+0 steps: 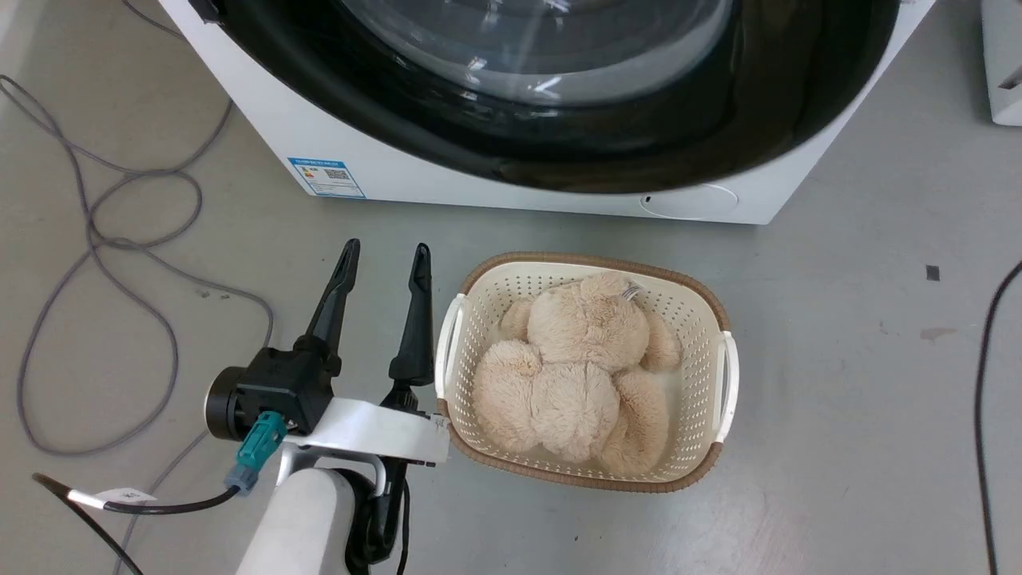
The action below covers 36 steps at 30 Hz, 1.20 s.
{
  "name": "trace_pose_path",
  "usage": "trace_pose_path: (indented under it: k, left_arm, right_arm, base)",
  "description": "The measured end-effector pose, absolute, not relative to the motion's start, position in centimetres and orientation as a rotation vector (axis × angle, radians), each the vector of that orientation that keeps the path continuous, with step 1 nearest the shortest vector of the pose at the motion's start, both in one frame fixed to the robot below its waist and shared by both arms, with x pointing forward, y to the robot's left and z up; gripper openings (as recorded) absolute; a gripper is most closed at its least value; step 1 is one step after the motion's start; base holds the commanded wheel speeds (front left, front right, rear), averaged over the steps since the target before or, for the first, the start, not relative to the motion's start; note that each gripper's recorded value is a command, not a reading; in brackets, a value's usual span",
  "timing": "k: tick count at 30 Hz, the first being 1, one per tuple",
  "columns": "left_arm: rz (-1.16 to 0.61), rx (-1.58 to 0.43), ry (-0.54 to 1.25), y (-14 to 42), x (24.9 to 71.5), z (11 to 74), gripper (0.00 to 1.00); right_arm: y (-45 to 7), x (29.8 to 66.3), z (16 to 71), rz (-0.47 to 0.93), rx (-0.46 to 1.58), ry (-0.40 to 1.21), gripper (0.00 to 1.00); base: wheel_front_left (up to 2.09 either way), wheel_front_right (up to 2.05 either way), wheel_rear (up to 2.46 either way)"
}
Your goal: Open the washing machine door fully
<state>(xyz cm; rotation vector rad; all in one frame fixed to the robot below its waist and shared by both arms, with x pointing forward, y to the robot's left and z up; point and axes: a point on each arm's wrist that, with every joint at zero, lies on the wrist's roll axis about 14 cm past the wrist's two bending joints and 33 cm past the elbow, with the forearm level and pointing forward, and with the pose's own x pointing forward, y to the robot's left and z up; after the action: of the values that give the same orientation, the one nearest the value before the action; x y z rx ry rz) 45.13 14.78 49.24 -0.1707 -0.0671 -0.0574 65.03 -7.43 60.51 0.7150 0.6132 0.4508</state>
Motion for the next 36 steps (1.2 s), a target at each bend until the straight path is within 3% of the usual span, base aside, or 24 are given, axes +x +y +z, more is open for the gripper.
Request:
trace_pose_path:
  k: [20,36]
  left_arm:
    - [-0.044,-0.167,-0.105,15.3,42.7,51.5,1.0]
    - [-0.022,-0.152,-0.121,16.1,38.6,52.5,1.0]
  right_arm:
    - [-1.5,56.6,59.4,0.725,0.723,0.84,0.0]
    - [3.9,42.0,58.1,1.108,0.735,1.053,0.0]
  base:
    - [0.0,0.0,0.0]
    - [0.0,0.0,0.0]
